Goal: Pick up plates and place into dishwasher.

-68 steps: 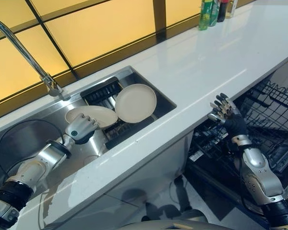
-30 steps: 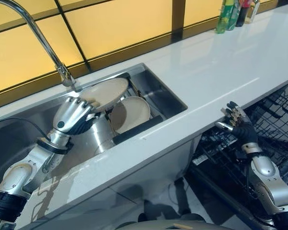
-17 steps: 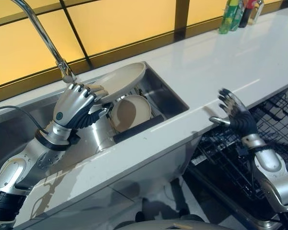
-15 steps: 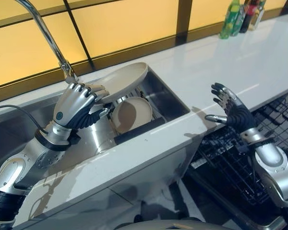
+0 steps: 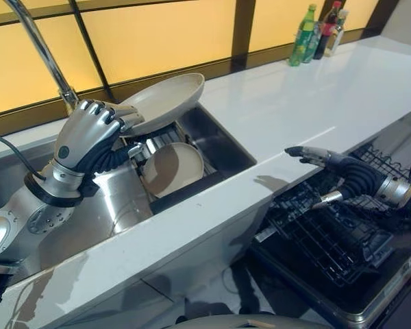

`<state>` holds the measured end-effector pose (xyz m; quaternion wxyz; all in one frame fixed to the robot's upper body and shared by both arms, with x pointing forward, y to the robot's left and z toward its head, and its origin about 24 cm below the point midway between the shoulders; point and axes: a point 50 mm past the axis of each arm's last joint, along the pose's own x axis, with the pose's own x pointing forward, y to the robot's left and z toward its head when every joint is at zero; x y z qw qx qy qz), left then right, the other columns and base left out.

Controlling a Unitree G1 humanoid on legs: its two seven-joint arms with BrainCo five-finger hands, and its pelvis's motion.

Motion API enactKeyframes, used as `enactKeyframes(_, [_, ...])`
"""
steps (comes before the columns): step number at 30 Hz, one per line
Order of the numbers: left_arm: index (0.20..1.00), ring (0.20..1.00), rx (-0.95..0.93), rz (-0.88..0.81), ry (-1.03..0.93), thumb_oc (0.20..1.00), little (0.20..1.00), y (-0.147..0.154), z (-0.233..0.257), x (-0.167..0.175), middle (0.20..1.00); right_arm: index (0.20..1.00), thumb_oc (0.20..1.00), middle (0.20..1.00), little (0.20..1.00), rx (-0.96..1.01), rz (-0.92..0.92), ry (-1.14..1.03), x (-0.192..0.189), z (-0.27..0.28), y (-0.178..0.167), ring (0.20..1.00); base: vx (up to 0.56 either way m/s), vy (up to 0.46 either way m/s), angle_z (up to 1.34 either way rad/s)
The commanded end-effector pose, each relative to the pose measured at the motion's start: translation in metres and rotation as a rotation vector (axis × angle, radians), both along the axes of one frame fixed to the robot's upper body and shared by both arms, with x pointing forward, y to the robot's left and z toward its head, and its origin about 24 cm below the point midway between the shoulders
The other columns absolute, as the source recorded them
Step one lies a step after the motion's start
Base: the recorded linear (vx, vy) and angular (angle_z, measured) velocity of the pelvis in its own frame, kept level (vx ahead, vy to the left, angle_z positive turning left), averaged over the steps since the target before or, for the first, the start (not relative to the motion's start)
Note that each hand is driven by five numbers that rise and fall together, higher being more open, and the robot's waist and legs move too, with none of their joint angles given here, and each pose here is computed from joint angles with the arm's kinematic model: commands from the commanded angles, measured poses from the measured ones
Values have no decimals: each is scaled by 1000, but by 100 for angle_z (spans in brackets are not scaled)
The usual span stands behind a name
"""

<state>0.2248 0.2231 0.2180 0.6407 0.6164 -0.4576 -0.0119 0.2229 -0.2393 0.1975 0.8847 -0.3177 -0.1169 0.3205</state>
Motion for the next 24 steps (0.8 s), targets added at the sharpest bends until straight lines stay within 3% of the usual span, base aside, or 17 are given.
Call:
enactKeyframes(1, [200, 200, -79, -47, -78, 200, 200, -1, 19, 6, 200, 1000, 1000, 1000, 1000, 142, 55, -312, -2, 45, 10, 1000, -32, -6, -6])
enactKeyframes(12, [200, 200, -182, -303, 131, 200, 200, -46, 16, 11, 200, 1000, 1000, 1000, 1000, 352, 30, -575, 4, 61, 47, 1000, -1, -1, 0])
enactKeyframes(17, [200, 200, -197, -341, 158, 200, 200, -52, 16, 11, 200, 1000, 1000, 1000, 1000, 352, 35, -585, 4, 60, 53, 1000, 0, 0, 1])
enactKeyframes(19, [200, 200, -188, -511, 257, 200, 200, -76, 18, 2, 200, 1000, 1000, 1000, 1000, 282, 45, -602, 6, 54, 73, 1000, -11, -4, 3])
enactKeyframes(24, [200, 200, -130, -653, 323, 200, 200, -88, 25, -12, 200, 1000, 1000, 1000, 1000, 200, 63, -620, 8, 58, 82, 1000, -14, -4, 8])
